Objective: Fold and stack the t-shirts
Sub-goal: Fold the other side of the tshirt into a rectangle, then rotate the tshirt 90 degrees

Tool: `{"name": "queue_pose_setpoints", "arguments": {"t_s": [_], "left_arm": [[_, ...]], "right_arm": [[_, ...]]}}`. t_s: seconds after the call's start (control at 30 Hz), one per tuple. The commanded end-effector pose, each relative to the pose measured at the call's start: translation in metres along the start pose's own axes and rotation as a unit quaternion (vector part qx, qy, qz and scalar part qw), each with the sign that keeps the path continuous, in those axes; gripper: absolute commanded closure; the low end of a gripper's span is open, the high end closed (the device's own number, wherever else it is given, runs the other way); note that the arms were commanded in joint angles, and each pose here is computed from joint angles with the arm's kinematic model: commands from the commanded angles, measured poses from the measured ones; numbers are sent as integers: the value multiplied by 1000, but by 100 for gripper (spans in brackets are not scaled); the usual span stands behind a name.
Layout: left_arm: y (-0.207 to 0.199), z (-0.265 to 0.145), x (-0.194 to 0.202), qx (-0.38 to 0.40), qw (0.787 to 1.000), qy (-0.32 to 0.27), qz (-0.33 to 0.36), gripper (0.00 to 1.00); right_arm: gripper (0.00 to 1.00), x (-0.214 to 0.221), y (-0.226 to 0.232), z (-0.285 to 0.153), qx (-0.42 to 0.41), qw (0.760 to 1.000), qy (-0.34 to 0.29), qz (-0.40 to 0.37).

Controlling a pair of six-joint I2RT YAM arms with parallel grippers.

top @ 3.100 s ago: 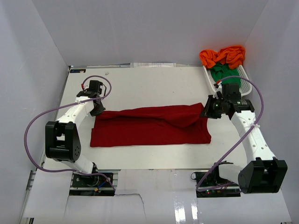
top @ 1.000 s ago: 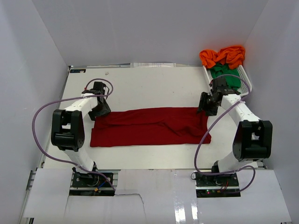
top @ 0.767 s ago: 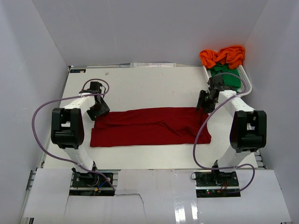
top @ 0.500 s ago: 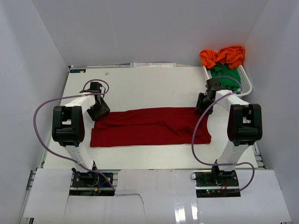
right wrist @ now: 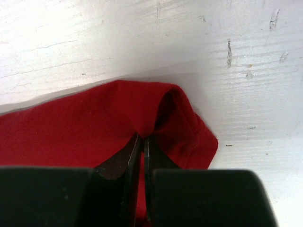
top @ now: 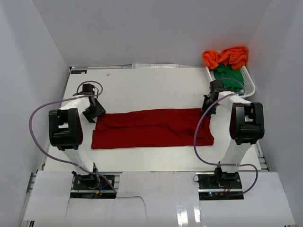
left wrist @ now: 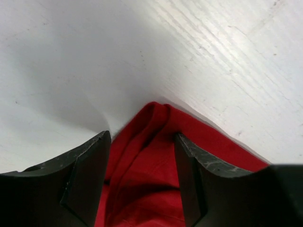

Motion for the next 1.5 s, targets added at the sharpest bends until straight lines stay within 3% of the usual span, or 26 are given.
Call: {"name": "queue_pose_setpoints", "arguments": {"t_s": [0.0, 0.13, 0.2, 0.23, 0.53, 1.03, 1.47], "left_arm": [[-5, -11, -5, 34, 999, -11, -2, 34], [-7, -8, -5, 36, 999, -6, 0, 48], [-8, -7, -5, 39, 999, -4, 0, 72], [-9, -8, -5, 41, 999, -3, 0, 78], [-17, -21, -17, 55, 998, -20, 6, 78], [-9, -16, -42, -23, 998, -62, -2, 77], [-28, -29, -55, 17, 997, -71, -28, 79]], "right_arm": [[92, -11, -1, -1, 0, 1000, -23, -2], [92, -12, 0, -2, -3, 1000, -25, -3], [92, -13, 1, -3, -5, 1000, -26, -3], [92, -13, 1, -3, -5, 1000, -27, -4], [92, -11, 1, -1, -7, 1000, -22, -8], [92, -18, 0, 8, -1, 1000, -18, -6], [92, -84, 13, 12, -21, 999, -49, -7]]}}
Point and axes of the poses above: each gripper's point midway between its finger pads, its own z axis out along the fingers, its own y axis along the line the jaws close on, x = y × z, the point moved 5 cm from there along -z, back along the fingers, and after that the axes turned 9 degrees about -z, right-handed, at the moved point
